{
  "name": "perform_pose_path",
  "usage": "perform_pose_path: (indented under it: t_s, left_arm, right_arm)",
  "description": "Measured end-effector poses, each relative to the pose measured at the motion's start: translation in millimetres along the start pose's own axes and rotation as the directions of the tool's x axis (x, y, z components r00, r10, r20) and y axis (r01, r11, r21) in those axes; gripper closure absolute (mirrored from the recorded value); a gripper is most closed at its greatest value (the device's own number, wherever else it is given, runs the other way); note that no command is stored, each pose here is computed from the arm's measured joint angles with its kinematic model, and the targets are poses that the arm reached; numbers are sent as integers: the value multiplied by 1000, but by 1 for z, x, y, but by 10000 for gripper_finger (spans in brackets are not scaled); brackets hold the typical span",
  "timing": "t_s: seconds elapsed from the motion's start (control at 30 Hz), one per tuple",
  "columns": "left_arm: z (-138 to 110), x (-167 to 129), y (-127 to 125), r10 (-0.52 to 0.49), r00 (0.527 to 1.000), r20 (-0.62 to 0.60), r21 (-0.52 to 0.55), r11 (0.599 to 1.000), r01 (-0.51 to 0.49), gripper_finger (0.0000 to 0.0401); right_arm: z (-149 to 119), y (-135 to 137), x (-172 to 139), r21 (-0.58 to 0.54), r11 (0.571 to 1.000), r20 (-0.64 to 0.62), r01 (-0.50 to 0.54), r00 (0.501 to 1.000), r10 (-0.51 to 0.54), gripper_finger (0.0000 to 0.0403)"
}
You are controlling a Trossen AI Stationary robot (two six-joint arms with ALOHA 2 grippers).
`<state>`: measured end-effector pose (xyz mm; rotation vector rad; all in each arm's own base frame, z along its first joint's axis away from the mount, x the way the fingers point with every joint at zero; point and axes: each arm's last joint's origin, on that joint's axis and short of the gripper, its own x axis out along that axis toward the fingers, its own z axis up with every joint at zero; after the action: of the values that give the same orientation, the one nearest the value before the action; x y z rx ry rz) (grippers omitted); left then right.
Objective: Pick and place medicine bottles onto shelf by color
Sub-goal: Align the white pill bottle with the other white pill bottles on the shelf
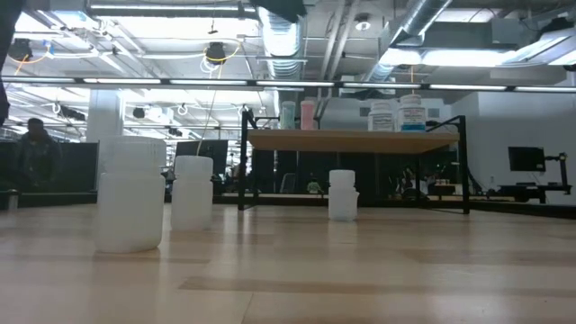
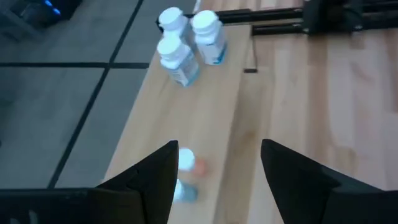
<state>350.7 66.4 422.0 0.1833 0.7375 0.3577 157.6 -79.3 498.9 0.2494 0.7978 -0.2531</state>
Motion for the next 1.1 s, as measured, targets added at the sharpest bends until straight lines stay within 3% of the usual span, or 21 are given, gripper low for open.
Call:
perform_pose_path:
  t_s: [0.13, 0.3, 0.53, 0.67, 0.73, 0.8, 0.87, 0.93, 1.1]
  left_arm:
    - [2, 16, 6, -6, 1000, 13, -8, 1000, 6, 184]
    - [-12, 0, 6, -73, 992, -101, -44, 997, 69, 184]
    - [-37, -27, -12, -187, 926, -328, -78, 982, 171, 184]
    - [-47, -30, -26, -198, 891, -408, -65, 980, 188, 184]
    - [-49, -31, -31, -197, 881, -429, -67, 980, 187, 184]
    - [-48, -32, -34, -201, 886, -419, -67, 979, 190, 184]
    - [-46, -33, -37, -205, 893, -401, -65, 979, 195, 184]
    - [-44, -32, -37, -207, 900, -384, -67, 978, 196, 184]
    - [-44, -32, -36, -203, 902, -381, -52, 979, 198, 184]
  right_arm:
    - [-11, 11, -20, 13, 1000, 51, -11, 999, 10, 152]
    - [-16, 21, -15, 0, 1000, 21, -26, 999, 26, 152]
    - [-44, 31, 63, -37, 996, -192, -83, 979, 74, 156]
    - [-72, 37, 104, -72, 992, -174, -108, 980, 94, 167]
    - [-78, 37, 119, -81, 996, -90, -41, 995, 33, 175]
    - [-75, 34, 131, -21, 996, 45, 83, 996, -82, 185]
    - [-69, 30, 142, 73, 977, 163, 202, 964, -212, 194]
    - [-58, 28, 154, 127, 960, 250, 249, 929, -274, 203]
    - [-25, 20, 181, 130, 944, 251, 302, 911, -326, 230]
